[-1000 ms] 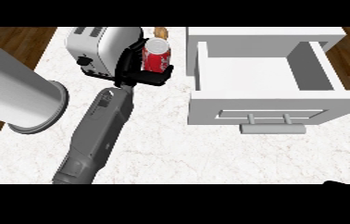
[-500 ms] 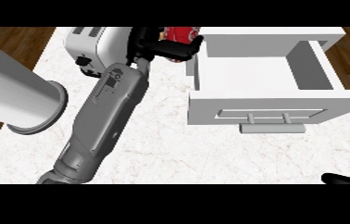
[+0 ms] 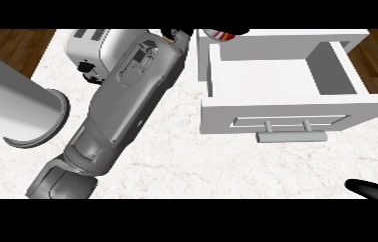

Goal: Pick up the can, place it into the drawer and close the drawer

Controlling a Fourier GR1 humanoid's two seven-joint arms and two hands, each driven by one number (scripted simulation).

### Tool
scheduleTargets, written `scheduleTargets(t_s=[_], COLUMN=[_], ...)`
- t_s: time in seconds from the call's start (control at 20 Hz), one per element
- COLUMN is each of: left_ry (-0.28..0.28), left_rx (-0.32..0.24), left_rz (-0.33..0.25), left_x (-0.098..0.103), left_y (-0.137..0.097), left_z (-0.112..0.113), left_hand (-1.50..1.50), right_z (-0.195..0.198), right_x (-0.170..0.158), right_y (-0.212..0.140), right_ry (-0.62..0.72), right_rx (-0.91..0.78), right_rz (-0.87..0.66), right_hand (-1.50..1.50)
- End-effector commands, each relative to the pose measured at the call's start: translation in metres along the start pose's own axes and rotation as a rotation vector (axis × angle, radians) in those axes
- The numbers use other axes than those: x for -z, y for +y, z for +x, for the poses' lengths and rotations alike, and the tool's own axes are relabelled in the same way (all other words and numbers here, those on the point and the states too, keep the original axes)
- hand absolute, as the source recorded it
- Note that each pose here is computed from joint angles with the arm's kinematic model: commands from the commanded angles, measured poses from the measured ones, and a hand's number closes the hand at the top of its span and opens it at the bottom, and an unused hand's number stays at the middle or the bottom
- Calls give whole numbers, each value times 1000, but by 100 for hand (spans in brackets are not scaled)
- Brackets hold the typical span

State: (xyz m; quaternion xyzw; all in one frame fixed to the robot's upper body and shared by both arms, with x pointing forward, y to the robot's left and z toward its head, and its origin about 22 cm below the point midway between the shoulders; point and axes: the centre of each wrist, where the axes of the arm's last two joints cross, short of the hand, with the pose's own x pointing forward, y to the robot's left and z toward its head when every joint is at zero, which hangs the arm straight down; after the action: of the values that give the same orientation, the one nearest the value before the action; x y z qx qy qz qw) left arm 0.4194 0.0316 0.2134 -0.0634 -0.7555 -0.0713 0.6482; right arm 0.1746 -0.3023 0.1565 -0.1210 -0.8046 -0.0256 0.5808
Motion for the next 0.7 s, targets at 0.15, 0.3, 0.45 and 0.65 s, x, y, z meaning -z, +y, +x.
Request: scheduleTargets(t_s=[0.15,0.3,0.45,0.65], left_ry=[23,45,40,48], left_rx=[59,71,101,115], left_rz=[6,7,24,47], left_x=[16,18,25,26], left_y=[-28,-32,-43,-45], left_z=[29,25,49,39], left_hand=[150,150,150,150], right_z=[0,7,-1,13], right_x=[0,-5,-3,8], right_y=[-3,-7,-5,9], right_ry=[-15,-12,-22,-38], right_rx=[-19,-17,-5,13], right_rz=[-1,7,30,22], right_hand=[-150,-150,-150,-150])
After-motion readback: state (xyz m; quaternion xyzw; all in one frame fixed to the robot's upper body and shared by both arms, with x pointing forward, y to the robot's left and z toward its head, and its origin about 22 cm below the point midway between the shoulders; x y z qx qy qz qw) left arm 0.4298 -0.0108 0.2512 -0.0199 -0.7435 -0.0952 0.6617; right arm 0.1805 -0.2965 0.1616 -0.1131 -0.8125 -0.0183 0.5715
